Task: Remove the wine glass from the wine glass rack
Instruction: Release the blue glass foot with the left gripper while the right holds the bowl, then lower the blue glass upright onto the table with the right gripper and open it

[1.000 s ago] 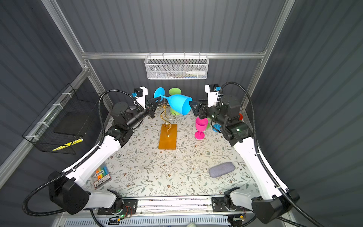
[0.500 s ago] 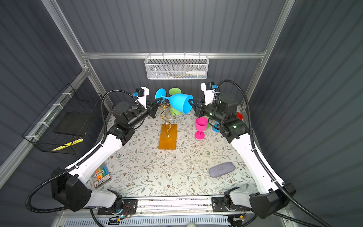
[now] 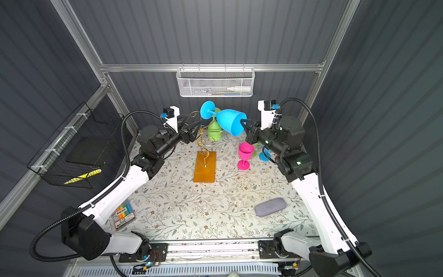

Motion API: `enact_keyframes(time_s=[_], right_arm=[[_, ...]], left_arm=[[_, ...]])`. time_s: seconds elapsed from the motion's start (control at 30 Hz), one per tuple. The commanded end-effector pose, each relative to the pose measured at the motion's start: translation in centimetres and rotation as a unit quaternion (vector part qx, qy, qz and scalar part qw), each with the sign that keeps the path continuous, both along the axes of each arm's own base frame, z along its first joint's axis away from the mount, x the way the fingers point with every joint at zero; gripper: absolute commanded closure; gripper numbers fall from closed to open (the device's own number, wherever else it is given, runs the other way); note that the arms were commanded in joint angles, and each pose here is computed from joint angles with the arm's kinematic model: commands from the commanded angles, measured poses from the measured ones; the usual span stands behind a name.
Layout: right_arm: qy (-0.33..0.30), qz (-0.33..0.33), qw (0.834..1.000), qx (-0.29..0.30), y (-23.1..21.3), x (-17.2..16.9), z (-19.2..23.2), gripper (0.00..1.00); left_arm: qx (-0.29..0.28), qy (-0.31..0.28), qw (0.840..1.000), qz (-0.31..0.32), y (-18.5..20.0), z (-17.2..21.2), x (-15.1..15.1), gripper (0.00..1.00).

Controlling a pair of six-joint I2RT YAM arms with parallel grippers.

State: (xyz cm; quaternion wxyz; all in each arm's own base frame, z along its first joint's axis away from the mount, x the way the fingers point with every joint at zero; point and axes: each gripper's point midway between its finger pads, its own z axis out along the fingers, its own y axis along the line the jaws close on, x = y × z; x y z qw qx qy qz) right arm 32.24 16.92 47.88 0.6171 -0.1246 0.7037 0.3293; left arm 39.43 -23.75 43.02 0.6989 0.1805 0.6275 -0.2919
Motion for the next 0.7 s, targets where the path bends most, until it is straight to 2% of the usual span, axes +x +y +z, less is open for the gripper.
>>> enact_keyframes(time_s=[0.0,0.1,0.17,0.43,0.67], right_arm=[[-0.013,-0.056,0.998,-0.030,-2.8,-1.9,0.6,1.00],[0.006,-0.089,0.994,-0.063,-4.7,-3.7,-0.4,1.00],[0.021,-0.106,0.991,-0.084,-5.8,-4.9,-1.2,1.00],[0.133,-0.170,0.961,-0.173,-9.6,-7.7,-7.5,1.00],[0.223,-0.159,0.929,-0.249,-9.1,-7.8,-12.9,1.00]], left_arm=[[-0.043,0.004,0.996,0.082,5.0,1.0,1.2,0.14],[-0.091,0.025,0.990,0.103,8.6,0.9,2.1,0.13],[-0.098,0.021,0.988,0.121,10.0,1.0,2.1,0.12],[-0.092,0.000,0.985,0.149,11.3,1.6,1.3,0.09],[-0.093,-0.002,0.984,0.152,11.5,1.7,1.2,0.09]])
